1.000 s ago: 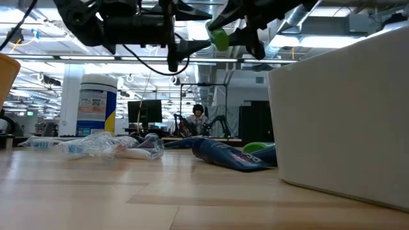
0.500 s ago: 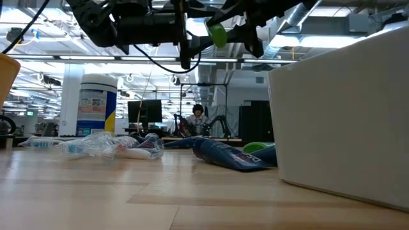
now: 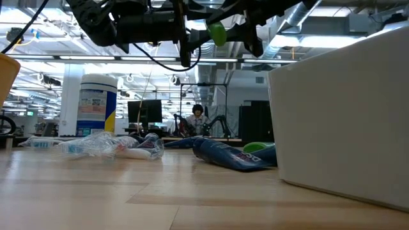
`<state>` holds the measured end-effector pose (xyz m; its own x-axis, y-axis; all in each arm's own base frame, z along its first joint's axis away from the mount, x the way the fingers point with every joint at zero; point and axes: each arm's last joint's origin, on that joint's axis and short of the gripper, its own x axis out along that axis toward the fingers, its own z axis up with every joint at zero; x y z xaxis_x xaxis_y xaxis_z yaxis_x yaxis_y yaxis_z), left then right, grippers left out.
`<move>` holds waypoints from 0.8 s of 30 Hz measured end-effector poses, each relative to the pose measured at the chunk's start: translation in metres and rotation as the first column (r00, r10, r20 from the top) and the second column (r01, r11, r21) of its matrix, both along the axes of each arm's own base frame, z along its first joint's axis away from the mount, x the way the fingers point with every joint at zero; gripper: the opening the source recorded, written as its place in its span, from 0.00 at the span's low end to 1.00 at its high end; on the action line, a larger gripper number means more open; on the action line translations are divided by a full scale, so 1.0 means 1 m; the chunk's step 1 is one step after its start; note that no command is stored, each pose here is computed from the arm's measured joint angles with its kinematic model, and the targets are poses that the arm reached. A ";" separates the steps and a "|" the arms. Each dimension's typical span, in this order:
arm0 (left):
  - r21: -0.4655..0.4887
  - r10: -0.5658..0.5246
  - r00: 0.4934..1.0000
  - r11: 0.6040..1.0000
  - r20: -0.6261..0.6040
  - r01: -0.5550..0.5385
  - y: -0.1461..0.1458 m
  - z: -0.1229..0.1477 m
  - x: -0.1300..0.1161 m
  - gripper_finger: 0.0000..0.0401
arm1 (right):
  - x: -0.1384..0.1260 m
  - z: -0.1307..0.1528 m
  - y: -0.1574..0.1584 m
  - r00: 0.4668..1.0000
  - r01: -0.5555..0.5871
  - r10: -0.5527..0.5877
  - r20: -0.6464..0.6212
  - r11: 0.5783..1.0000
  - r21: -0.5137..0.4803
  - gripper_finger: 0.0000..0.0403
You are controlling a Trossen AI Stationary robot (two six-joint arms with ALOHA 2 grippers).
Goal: Pick & Place Travel size toiletries
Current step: Put the green shampoo into the yellow bin
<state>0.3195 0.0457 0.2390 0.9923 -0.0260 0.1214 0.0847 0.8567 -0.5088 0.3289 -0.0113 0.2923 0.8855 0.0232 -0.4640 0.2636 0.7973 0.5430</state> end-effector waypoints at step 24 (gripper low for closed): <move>-0.017 -0.370 0.925 0.929 -0.085 0.370 -0.012 0.015 -0.035 0.39 | -0.023 0.012 0.017 0.960 -0.273 0.278 -0.043 0.956 0.104 0.65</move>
<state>0.2848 0.0335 0.2537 0.9187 -0.3932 0.0374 0.3521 0.7724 -0.5286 0.3054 0.0057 0.3045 0.8110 0.3095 -0.4965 0.0733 0.7881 0.6111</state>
